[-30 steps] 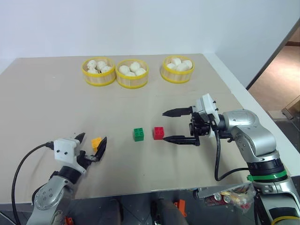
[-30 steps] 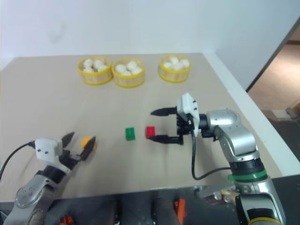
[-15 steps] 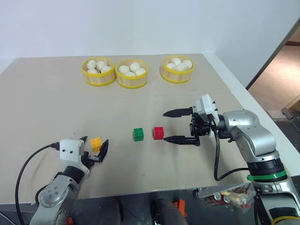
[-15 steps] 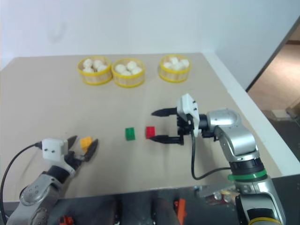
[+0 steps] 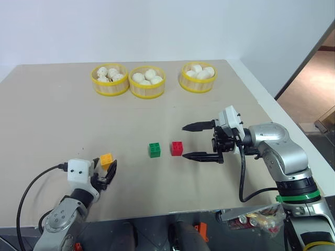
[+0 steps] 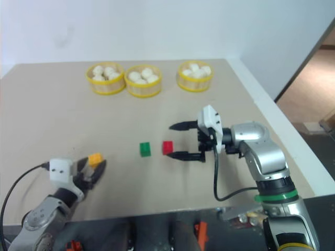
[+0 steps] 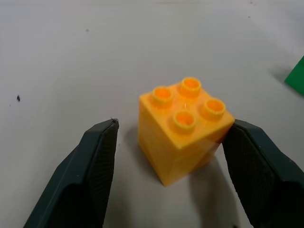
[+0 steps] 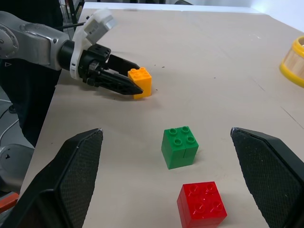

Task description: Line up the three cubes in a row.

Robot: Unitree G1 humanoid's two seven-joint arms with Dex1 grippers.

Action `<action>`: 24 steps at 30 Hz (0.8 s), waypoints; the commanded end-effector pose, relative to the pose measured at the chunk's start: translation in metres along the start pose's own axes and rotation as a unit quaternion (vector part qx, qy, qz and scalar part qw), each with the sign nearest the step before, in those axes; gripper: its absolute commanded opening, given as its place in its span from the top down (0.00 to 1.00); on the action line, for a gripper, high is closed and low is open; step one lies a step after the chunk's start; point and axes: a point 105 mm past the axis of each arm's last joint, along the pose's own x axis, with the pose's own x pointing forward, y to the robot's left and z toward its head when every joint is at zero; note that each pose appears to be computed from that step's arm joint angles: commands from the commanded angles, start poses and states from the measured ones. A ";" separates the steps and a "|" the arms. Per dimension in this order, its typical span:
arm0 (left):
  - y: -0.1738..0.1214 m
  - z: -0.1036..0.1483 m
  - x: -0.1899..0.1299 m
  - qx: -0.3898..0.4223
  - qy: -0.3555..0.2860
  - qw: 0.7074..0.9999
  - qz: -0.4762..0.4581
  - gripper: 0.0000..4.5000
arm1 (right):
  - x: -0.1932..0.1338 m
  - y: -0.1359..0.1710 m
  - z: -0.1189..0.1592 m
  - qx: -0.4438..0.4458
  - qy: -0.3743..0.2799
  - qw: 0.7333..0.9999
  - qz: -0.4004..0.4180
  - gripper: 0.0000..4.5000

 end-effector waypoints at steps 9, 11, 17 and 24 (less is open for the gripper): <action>0.011 0.002 -0.001 0.023 -0.011 1.000 0.000 0.26 | 0.000 0.003 0.007 -0.023 -0.003 1.000 0.008 0.00; 0.012 0.003 0.000 0.026 -0.014 1.000 -0.001 0.26 | 0.000 0.003 0.007 -0.022 -0.004 1.000 0.008 0.00; 0.014 0.004 0.003 0.031 -0.018 0.999 0.001 0.26 | 0.001 0.003 0.006 -0.023 -0.005 1.000 0.009 0.00; 0.015 0.005 0.005 0.035 -0.020 0.999 -0.009 0.37 | 0.002 0.003 0.007 -0.025 -0.008 1.000 0.012 0.00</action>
